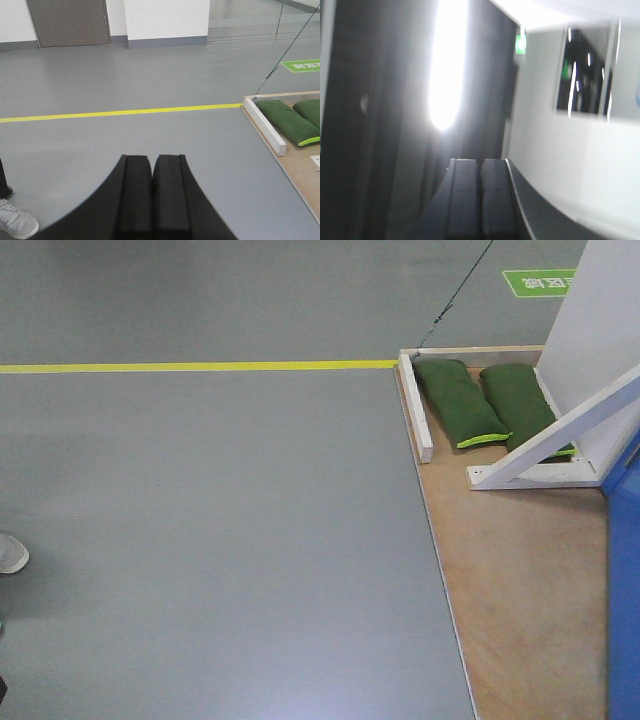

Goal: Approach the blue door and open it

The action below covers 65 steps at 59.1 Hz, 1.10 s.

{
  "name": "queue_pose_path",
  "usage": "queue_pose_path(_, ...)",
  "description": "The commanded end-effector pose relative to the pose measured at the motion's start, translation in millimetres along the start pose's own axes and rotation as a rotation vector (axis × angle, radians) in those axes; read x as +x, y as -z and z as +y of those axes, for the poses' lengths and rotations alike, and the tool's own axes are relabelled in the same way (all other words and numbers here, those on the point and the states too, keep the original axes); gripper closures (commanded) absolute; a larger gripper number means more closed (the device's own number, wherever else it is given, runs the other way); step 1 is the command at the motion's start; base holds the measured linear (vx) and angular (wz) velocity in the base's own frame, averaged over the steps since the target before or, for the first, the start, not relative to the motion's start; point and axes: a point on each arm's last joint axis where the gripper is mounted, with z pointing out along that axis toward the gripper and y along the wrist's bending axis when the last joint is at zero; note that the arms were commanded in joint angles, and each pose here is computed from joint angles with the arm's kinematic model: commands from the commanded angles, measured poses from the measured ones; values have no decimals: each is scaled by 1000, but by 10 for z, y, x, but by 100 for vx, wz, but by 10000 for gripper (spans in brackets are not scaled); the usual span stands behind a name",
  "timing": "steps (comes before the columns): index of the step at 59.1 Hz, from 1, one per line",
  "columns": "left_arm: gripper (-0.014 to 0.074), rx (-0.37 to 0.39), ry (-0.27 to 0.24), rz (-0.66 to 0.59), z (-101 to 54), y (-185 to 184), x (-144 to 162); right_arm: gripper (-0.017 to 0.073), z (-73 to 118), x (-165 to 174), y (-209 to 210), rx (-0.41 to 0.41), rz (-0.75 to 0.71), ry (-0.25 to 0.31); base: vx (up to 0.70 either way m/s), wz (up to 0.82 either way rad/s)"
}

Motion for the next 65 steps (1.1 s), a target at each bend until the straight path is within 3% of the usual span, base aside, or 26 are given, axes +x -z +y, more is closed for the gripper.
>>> queue_pose_path(1,521,7,8,-123,-1,40,-166,547,145,-126,46,-57,-119,-5,0,0)
queue_pose_path(8,521,7,8,-123,-1,40,-166,547,208,-244,99,-100,-228,-40,0,0)
queue_pose_path(13,521,7,8,-123,-1,40,-166,547,240,-307,129,-124,-290,-32,0,0)
queue_pose_path(44,521,7,8,-123,-1,40,-166,547,422,-703,379,-251,-755,193,0,0)
queue_pose_path(47,521,7,8,-123,-1,40,-166,547,462,-785,457,-285,-869,228,0,0)
queue_pose_path(65,521,7,8,-123,-1,40,-166,547,463,-962,559,-325,-1060,237,0,0)
